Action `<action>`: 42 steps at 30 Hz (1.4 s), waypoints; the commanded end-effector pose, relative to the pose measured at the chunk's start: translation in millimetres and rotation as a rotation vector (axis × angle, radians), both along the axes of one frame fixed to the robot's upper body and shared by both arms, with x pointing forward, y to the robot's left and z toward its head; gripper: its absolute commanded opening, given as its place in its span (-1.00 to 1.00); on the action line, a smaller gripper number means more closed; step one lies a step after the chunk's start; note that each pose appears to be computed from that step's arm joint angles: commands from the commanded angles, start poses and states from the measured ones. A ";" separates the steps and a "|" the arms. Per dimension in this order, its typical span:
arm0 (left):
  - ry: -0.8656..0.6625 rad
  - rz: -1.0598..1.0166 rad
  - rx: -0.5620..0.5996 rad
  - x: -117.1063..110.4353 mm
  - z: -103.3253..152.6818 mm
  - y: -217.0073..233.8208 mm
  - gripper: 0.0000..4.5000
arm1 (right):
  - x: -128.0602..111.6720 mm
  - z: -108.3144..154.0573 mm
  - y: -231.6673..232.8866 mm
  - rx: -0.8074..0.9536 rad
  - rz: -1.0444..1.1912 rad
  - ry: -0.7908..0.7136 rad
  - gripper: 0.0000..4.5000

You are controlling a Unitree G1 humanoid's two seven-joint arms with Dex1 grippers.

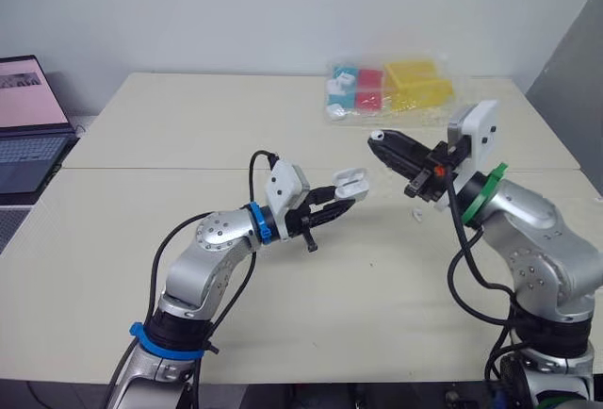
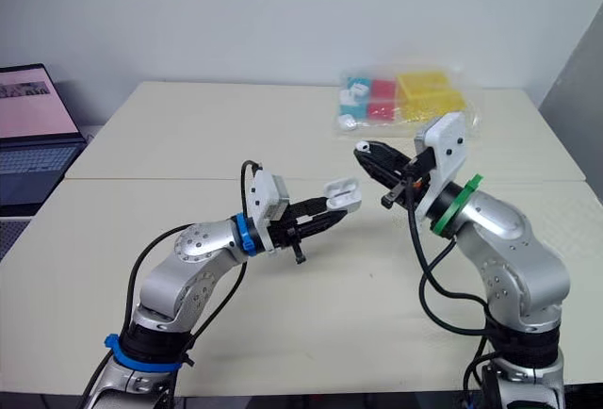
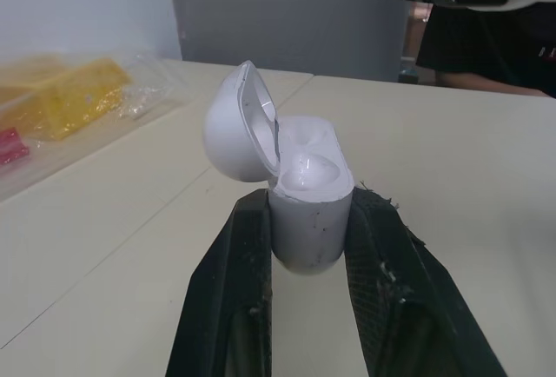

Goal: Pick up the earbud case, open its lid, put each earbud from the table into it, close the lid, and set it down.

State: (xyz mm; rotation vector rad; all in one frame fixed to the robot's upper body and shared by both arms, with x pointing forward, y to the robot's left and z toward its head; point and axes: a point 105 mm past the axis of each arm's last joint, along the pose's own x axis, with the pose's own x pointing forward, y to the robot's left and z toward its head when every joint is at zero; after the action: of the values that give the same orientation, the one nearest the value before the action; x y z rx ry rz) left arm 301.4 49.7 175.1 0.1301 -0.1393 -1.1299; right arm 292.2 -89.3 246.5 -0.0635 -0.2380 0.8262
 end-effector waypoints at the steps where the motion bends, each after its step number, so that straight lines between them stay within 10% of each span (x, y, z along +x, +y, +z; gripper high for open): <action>1: -0.041 -0.004 -0.032 -1.2 15.1 -0.5 -0.65 | -16.0 11.2 8.0 0.020 0.014 -0.088 -0.80; 42: -0.022 -0.021 -0.027 -5.2 10.1 0.3 -0.65 | -10.6 -36.0 15.9 -0.031 -0.023 -0.097 -0.80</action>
State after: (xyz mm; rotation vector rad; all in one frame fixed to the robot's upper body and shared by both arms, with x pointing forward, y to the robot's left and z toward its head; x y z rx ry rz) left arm 300.6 51.1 172.9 0.1064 -0.1121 -1.1361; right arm 289.0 -77.2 199.9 -0.1314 -0.2643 0.7808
